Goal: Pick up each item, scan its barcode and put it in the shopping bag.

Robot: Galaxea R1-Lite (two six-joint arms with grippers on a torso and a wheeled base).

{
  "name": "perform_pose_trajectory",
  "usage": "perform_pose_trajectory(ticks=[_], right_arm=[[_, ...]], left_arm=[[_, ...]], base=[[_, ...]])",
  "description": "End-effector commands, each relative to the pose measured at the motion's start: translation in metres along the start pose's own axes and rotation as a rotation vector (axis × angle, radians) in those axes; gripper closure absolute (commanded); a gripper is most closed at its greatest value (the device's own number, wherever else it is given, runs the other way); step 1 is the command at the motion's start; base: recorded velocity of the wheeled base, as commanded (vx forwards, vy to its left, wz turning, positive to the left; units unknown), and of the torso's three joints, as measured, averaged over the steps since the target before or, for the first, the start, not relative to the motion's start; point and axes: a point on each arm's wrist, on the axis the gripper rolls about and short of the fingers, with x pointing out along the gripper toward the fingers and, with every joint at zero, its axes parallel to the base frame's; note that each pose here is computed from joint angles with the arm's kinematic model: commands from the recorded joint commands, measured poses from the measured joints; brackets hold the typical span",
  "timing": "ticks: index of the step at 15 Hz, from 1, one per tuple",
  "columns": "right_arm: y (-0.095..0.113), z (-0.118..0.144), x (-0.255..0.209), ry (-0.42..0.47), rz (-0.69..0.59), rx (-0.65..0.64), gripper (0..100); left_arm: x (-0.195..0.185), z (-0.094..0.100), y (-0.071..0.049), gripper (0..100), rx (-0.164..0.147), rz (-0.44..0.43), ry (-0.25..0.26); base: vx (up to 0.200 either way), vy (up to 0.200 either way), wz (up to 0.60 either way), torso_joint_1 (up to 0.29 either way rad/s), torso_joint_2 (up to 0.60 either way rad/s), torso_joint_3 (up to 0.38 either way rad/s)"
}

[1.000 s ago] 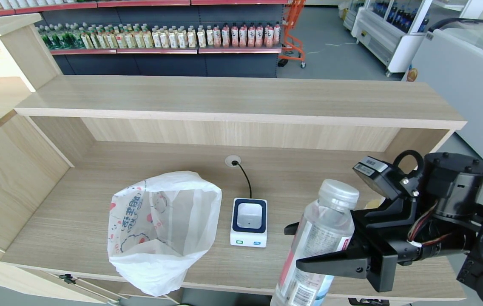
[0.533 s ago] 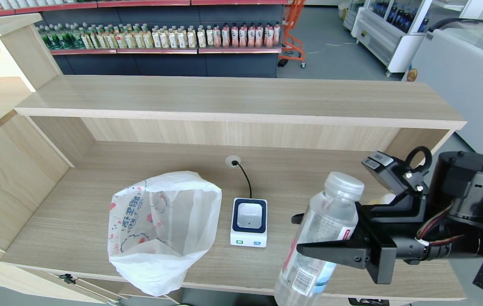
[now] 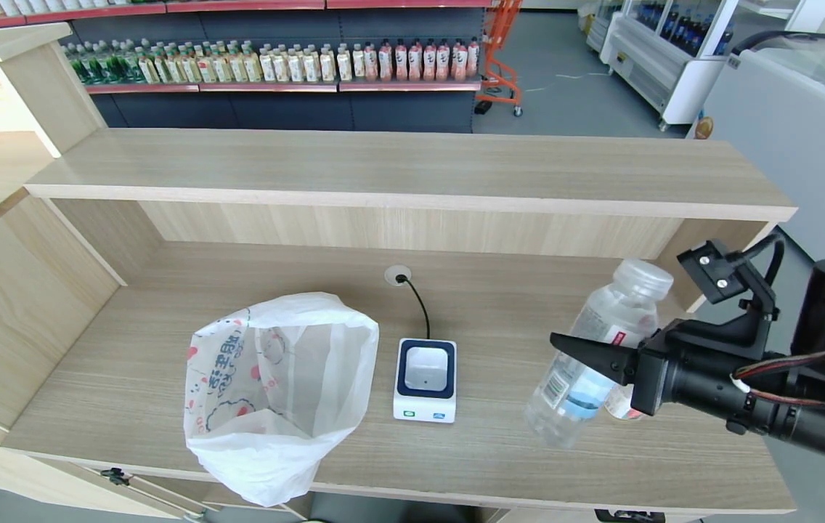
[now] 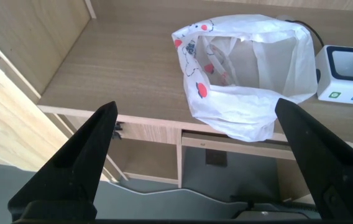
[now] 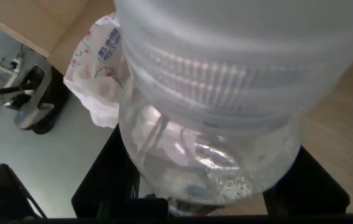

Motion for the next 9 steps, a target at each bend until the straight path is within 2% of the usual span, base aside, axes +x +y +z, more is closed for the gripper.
perform_pose_trajectory(ticks=[1,3,6,9], right_arm=[[0.0044,0.0027,-0.0112,-0.004,-0.059,0.141,100],[0.0055,0.0002,-0.0146,0.026,-0.082,0.219,100],[0.0035,-0.0007,-0.0154,0.035,-0.097,0.266,100],[0.0015,-0.0046,-0.0180,0.074,-0.176,0.356,100]], left_arm=[[0.0000,0.0000,0.0000,0,-0.001,0.000,-0.001],[0.0000,0.0000,0.0000,0,-0.001,0.000,-0.001],[0.0000,0.0000,0.0000,0,-0.001,0.000,-0.001],[0.0000,0.0000,0.0000,0,-0.001,0.000,-0.001]], base=[[0.000,0.000,0.00,0.000,0.00,0.000],[0.000,0.000,0.00,0.000,0.00,0.000],[0.000,0.000,0.00,0.000,0.00,0.000],[0.000,0.000,0.00,0.000,0.00,0.000]])
